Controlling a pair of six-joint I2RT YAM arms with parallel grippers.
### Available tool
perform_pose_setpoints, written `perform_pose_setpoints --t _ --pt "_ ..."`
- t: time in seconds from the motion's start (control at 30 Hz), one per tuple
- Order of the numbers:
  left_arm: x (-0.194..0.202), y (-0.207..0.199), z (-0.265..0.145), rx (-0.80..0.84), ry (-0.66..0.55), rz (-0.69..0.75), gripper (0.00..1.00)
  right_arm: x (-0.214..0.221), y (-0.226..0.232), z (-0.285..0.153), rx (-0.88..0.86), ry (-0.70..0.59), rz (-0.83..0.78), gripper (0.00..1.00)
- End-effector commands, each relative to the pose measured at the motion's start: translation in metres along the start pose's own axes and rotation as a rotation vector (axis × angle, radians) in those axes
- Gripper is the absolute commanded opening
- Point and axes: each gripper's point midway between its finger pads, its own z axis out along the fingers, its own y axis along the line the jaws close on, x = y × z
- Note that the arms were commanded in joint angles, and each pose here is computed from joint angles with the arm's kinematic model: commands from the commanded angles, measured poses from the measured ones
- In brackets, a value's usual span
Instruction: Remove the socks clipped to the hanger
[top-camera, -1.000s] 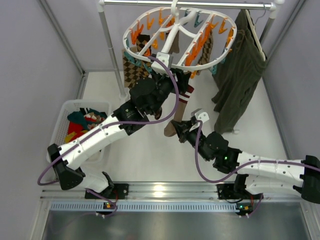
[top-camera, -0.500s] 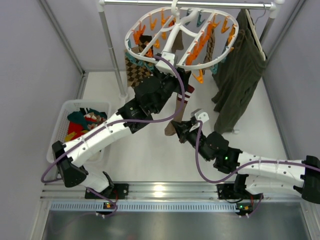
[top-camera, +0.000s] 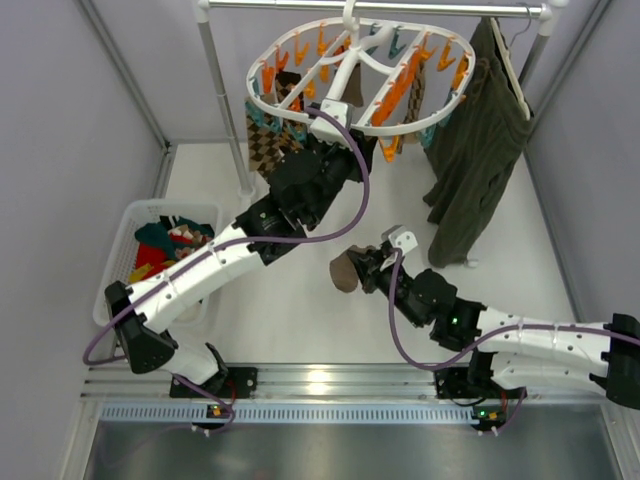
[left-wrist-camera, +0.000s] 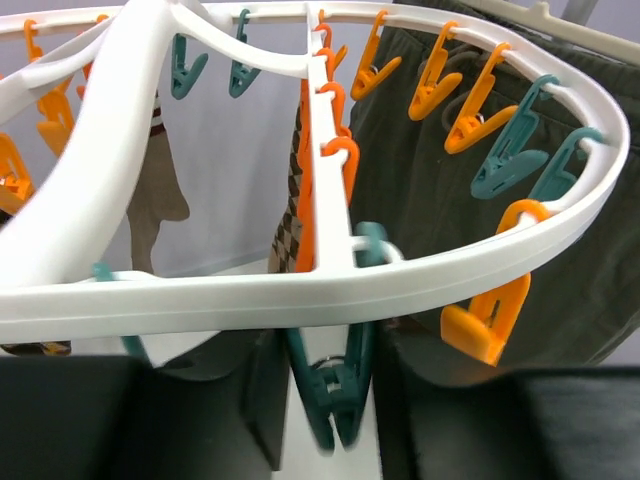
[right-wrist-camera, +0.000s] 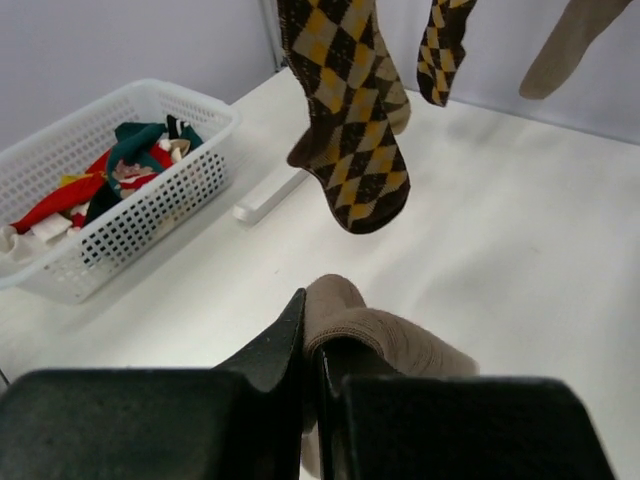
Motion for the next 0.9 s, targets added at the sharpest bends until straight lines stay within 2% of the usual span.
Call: perform_pose_setpoints --t 0.0,0.1,0.27,0.3,0.37,0.4,0.43,0.47,0.6,0.67,0.7,0.87 --pt "-0.030 0.001 -0.004 0.000 -0.082 -0.045 0.41 -0.002 0.004 -0.009 -0.023 -0.011 0.027 0.00" --pt "-0.024 -0.002 -0.010 0.032 -0.068 -0.072 0.55 0.004 -0.005 -0.017 0.005 -0.007 0.043 0.00" --pt "-0.025 -0.007 -0.031 0.097 -0.059 -0.133 0.72 0.016 -0.016 -0.029 0.032 0.013 0.061 0.00" --pt "-0.024 -0.008 -0.035 0.107 -0.056 -0.138 0.81 0.013 -0.018 -0.031 0.038 0.007 0.067 0.00" --pt "-0.019 -0.005 -0.046 0.113 -0.045 -0.163 0.89 0.017 -0.024 -0.035 0.059 0.018 0.068 0.00" --pt "-0.015 -0.005 -0.050 0.123 -0.037 -0.169 0.98 0.016 -0.025 -0.036 0.063 0.018 0.068 0.00" --pt "-0.001 -0.003 -0.054 0.120 -0.009 -0.181 0.98 0.016 -0.025 -0.037 0.066 0.022 0.067 0.00" --pt "-0.007 -0.001 -0.064 0.130 -0.018 -0.213 0.98 0.017 -0.028 -0.038 0.075 0.031 0.067 0.00" --pt "0.020 0.003 -0.083 0.139 0.046 -0.233 0.98 0.017 -0.027 -0.038 0.079 0.061 0.045 0.00" --pt "0.034 0.013 -0.090 0.091 0.101 -0.231 0.98 0.016 -0.023 -0.036 0.065 0.078 0.036 0.00" --pt "0.048 0.022 -0.100 0.049 0.168 -0.226 0.98 0.017 -0.021 -0.035 0.054 0.085 0.033 0.00" --pt "0.065 0.061 -0.131 -0.110 0.264 -0.176 0.98 0.021 0.007 -0.022 -0.058 0.124 0.030 0.00"
